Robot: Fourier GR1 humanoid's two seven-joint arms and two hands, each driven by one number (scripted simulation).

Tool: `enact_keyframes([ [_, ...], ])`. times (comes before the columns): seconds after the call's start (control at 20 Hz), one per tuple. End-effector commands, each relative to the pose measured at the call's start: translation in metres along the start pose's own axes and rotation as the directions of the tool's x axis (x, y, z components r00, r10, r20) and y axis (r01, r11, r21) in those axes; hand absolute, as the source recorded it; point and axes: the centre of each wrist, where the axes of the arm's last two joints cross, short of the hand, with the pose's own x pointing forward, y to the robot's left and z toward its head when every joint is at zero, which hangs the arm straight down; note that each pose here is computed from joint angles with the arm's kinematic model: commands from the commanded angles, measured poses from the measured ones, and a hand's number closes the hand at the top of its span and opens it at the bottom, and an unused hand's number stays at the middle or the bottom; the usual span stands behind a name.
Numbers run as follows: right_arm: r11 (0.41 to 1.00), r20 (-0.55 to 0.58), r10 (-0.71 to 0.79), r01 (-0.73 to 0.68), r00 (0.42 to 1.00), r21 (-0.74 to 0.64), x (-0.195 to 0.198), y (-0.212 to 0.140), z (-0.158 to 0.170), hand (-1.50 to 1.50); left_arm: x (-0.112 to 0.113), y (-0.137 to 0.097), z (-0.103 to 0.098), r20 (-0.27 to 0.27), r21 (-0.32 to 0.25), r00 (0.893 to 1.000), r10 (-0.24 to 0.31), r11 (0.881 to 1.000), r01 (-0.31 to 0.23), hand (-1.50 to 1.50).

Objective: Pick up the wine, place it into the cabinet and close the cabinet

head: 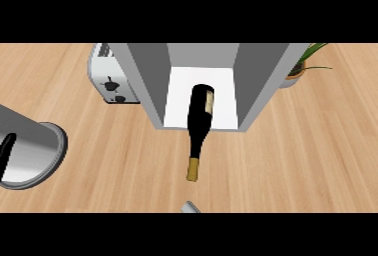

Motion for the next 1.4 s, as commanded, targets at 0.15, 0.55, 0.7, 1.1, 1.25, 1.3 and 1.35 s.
enact_keyframes([
  [0.15,0.999,0.044,-0.052,0.052,0.998,0.005,0.012,0.01,-0.087,1.5,-0.004,-0.01,-0.009,0.003,-0.007,1.0,0.012,1.0,-0.012,-1.5],
  [0.55,0.997,0.059,0.028,-0.024,0.998,-0.069,0.041,-0.002,-0.17,1.5,-0.01,0.005,-0.013,0.014,0.031,1.0,-0.004,1.0,0.003,-1.5],
  [0.7,0.983,0.077,0.154,-0.145,0.985,-0.117,0.035,-0.005,-0.193,1.5,-0.015,-0.003,-0.01,0.008,0.016,1.0,0.011,1.0,-0.011,-1.5],
  [1.1,0.975,0.012,0.145,-0.141,0.989,-0.17,0.002,-0.063,-0.228,1.5,0.003,0.007,-0.018,0.018,0.047,0.999,-0.028,0.999,0.027,-1.5],
  [1.25,0.972,0.008,0.141,-0.137,0.99,-0.19,-0.015,-0.071,-0.239,1.5,-0.019,-0.011,-0.017,0.026,0.034,1.0,-0.014,0.999,0.013,-1.5],
  [1.3,0.967,0.005,0.158,-0.154,0.987,-0.205,-0.001,-0.086,-0.241,1.5,-0.005,0.0,-0.018,0.024,0.029,0.999,-0.025,0.999,0.024,-1.5],
  [1.35,0.966,-0.004,0.175,-0.173,0.985,-0.192,-0.002,-0.085,-0.237,1.5,-0.011,-0.001,-0.021,0.021,0.04,1.0,-0.016,0.999,0.015,-1.5],
])
